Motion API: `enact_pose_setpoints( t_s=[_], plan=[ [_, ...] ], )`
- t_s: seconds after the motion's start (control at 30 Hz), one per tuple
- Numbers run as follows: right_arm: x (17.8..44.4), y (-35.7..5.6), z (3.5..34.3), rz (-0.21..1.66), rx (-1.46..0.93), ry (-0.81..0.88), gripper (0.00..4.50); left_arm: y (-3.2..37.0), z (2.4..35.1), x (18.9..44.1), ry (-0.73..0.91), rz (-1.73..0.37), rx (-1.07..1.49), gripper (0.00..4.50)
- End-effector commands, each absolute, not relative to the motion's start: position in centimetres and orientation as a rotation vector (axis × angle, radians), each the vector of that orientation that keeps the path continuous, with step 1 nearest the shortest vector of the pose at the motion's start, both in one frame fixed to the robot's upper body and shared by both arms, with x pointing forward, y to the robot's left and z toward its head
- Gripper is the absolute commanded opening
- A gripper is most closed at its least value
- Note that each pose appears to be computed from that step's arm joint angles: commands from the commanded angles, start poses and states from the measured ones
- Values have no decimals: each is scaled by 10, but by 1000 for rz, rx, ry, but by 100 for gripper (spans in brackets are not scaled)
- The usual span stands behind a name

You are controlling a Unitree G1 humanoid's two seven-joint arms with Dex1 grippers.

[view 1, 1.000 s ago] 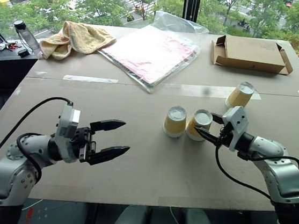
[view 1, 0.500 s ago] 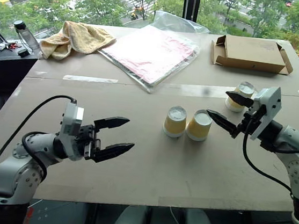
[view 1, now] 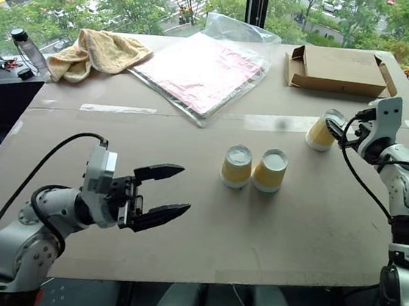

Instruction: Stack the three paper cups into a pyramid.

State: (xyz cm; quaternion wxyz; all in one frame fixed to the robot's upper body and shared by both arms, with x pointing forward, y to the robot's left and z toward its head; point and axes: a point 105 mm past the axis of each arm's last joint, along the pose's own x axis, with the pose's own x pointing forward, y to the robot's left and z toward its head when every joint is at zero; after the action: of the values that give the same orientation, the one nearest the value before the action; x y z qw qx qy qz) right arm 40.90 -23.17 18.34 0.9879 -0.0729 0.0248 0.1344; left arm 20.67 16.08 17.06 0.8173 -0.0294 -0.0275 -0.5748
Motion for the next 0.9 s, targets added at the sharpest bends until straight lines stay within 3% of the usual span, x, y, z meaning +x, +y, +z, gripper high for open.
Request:
enact_pose_setpoints(
  t_s=[0.03,0.37,0.7,0.87,0.9],
  plan=[
    [413,-229,190,288,-124,22,446,162,185,201,-123,-1219,-38,450],
    [416,-212,196,365,-69,-1,446,178,186,214,-175,-1106,-64,450],
    [431,-221,179,304,-74,36,446,181,181,214,-172,-1096,-69,450],
    [430,-219,192,338,-89,-29,225,182,179,214,-168,-1091,-70,450],
    [428,-217,196,354,-98,-47,204,182,178,213,-166,-1089,-72,450]
  ],
)
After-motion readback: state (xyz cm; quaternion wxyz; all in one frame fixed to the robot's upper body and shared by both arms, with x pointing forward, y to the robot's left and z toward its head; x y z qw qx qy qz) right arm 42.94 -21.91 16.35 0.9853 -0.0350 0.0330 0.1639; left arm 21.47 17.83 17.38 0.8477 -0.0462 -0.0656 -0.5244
